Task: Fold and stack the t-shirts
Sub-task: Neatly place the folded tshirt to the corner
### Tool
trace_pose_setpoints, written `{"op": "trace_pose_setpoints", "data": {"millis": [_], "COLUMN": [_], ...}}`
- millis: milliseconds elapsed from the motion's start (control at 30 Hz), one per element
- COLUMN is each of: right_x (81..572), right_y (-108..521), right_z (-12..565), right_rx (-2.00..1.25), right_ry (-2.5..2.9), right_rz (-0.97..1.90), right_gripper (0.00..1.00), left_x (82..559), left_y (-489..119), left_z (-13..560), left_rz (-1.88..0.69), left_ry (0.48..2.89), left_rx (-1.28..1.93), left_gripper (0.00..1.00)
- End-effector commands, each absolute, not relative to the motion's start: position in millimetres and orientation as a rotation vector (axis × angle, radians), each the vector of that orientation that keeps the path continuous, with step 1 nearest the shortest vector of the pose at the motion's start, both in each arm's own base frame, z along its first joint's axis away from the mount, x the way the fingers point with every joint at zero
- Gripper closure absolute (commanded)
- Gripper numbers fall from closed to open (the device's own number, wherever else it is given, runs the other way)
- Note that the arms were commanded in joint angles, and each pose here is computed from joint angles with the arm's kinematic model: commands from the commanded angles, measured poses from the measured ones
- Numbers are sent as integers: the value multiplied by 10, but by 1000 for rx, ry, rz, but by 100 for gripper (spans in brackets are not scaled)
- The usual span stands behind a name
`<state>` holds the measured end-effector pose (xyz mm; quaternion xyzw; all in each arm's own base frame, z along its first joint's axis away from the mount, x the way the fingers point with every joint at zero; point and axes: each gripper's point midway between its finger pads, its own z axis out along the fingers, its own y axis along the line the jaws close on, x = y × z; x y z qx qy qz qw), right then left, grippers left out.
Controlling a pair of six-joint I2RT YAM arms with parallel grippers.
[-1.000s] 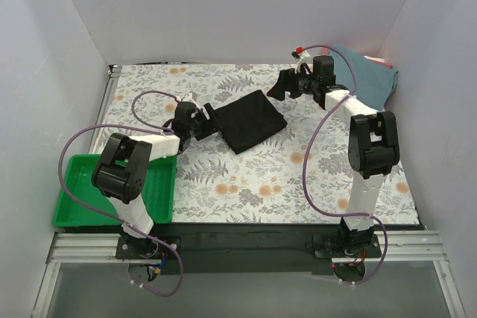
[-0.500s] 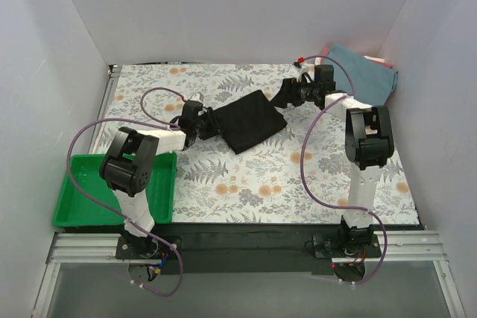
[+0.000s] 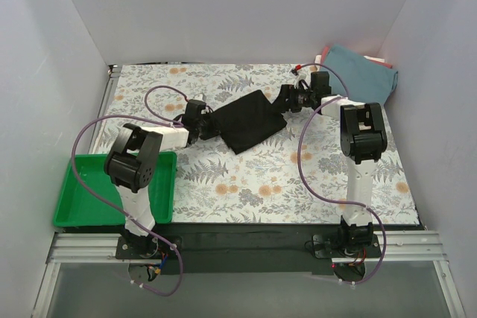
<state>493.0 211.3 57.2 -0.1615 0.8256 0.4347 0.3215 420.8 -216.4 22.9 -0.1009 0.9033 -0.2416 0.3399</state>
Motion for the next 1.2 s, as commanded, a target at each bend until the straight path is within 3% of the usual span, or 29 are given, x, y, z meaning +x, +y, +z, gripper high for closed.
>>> {"op": "trace_pose_setpoints", "data": {"millis": [0, 567, 800, 900, 1033, 1100, 1167], "right_x": [5001, 4725, 4520, 4516, 4577, 4605, 4640], "right_y": [2147, 2528, 2712, 2738, 2701, 2691, 2673], "right_z": [649, 236, -46, -116, -152, -111, -51], "right_rx": [-430, -439, -454, -436, -402, -395, -386], "right_ry": [2140, 2276, 2363, 2386, 2405, 2400, 2393], "right_rz": [1184, 1260, 1248, 1240, 1177, 1159, 1130], "right_gripper": [4, 10, 20, 34, 71, 81, 94], "left_x": [4206, 4220, 4219, 4212, 4200, 4190, 4188], "left_y": [-2143, -2228, -2303, -2314, -2326, -2344, -2347], "left_z": [161, 117, 129, 137, 161, 209, 259], "left_rz": [-589, -628, -654, -661, -673, -691, -704], "left_ry": [2380, 2390, 2387, 2384, 2372, 2363, 2350], "left_rx": [-240, -221, -207, -205, -200, -190, -187], "left_gripper": [100, 100, 100, 100, 100, 100, 81]}}
